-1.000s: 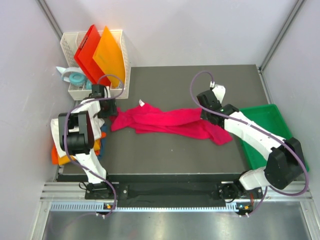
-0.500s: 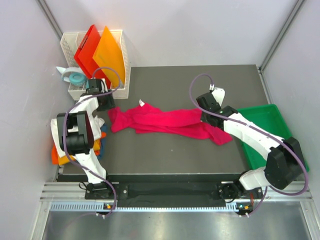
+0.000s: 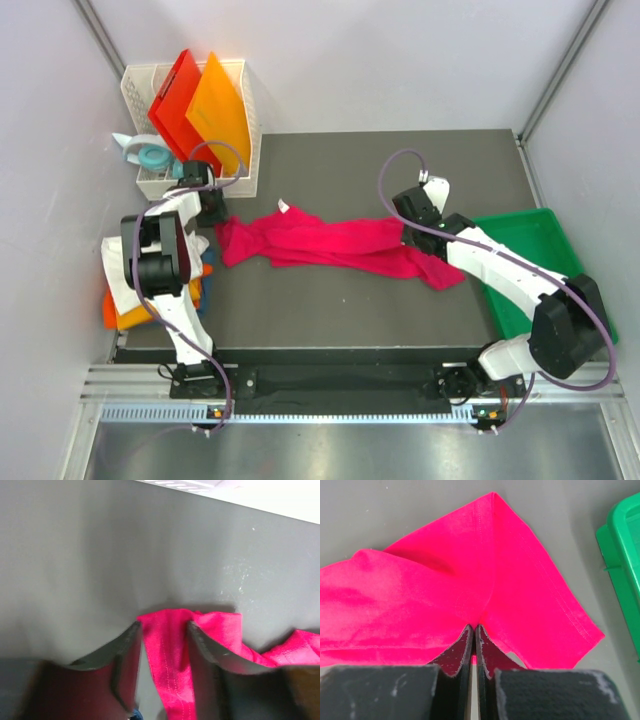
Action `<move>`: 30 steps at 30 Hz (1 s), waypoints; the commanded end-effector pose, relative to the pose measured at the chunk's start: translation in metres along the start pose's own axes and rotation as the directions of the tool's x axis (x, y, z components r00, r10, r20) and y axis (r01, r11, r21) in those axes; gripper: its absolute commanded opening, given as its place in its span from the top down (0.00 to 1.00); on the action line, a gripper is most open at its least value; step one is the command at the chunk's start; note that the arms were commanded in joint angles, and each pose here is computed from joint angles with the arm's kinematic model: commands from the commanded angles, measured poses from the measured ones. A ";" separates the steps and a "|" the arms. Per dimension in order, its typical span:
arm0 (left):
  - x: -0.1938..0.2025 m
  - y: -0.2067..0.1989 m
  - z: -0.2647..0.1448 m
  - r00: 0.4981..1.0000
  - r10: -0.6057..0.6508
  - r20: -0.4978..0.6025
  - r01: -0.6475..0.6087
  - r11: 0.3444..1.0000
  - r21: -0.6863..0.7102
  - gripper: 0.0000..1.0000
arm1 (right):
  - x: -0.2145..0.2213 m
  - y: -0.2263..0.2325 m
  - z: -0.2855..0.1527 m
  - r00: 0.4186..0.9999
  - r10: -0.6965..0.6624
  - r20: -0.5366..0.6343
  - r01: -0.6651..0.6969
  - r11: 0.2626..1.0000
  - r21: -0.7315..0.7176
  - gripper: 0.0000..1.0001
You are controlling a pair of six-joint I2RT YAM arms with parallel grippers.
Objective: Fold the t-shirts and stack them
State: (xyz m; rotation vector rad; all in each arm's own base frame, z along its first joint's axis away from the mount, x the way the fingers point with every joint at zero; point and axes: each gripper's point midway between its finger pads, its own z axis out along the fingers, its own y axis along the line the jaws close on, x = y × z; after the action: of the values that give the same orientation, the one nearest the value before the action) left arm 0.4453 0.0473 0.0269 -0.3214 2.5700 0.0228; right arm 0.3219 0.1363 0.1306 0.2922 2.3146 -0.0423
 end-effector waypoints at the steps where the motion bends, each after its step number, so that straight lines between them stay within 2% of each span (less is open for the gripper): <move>1: 0.012 0.012 0.008 0.999 0.010 -0.051 -0.013 0.998 -0.054 0.68 | -0.010 0.012 -0.003 0.999 0.023 0.036 -0.022 0.999 -0.030 1.00; 3: 0.013 0.012 0.006 0.999 0.020 -0.050 -0.022 0.998 -0.054 0.93 | -0.010 0.012 -0.003 0.999 0.020 0.036 -0.019 0.999 -0.029 1.00; 4: 0.014 0.013 0.005 0.998 0.020 -0.051 -0.023 0.998 -0.057 1.00 | -0.010 0.011 -0.003 0.999 0.019 0.036 -0.018 0.999 -0.027 1.00; 8: 0.012 0.009 -0.007 0.999 0.036 -0.035 -0.037 0.999 -0.027 1.00 | -0.012 0.012 -0.004 0.999 0.024 0.040 -0.023 0.999 -0.031 1.00; 10: 0.004 0.005 -0.026 0.999 0.044 0.013 -0.044 0.999 -0.004 1.00 | -0.016 0.014 -0.007 0.998 0.027 0.051 -0.025 0.999 -0.037 1.00; 13: -0.030 -0.016 -0.080 0.987 0.068 0.144 -0.083 0.991 0.102 1.00 | -0.048 0.008 -0.021 0.992 0.033 0.119 -0.030 0.999 -0.025 1.00; 14: -0.046 -0.025 -0.114 0.975 0.065 0.214 -0.097 0.985 0.145 1.00 | -0.073 0.008 -0.034 0.986 0.032 0.162 -0.027 0.999 -0.033 1.00; 16: -0.081 -0.036 -0.163 0.940 0.060 0.337 -0.130 0.973 0.189 1.00 | -0.116 -0.006 -0.055 0.967 0.069 0.245 -0.066 0.998 -0.022 1.00; 18: -0.115 -0.045 -0.226 0.880 0.041 0.473 -0.161 0.963 0.216 1.00 | -0.169 -0.021 -0.086 0.934 0.114 0.339 -0.110 0.993 -0.029 1.00; 20: -0.132 -0.049 -0.267 0.844 0.037 0.536 -0.188 0.955 0.230 1.00 | -0.212 -0.033 -0.125 0.891 0.143 0.430 -0.134 0.990 -0.052 1.00; 21: -0.144 -0.051 -0.295 0.819 0.033 0.574 -0.201 0.952 0.232 1.00 | -0.225 -0.040 -0.136 0.875 0.148 0.461 -0.145 0.988 -0.043 1.00; 24: -0.156 -0.054 -0.348 0.763 0.020 0.646 -0.227 0.944 0.239 1.00 | -0.257 -0.056 -0.179 0.826 0.157 0.542 -0.161 0.986 -0.040 1.00; 30: -0.148 -0.053 -0.432 0.646 0.005 0.763 -0.272 0.936 0.224 1.00 | -0.284 -0.087 -0.268 0.713 0.229 0.663 -0.185 0.973 -0.137 1.00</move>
State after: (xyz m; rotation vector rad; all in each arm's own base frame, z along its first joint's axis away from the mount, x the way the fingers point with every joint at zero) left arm 0.3843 -0.0017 0.4618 0.0100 1.7063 -0.1671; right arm 0.3416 0.0540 0.4718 0.4351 1.6290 0.0573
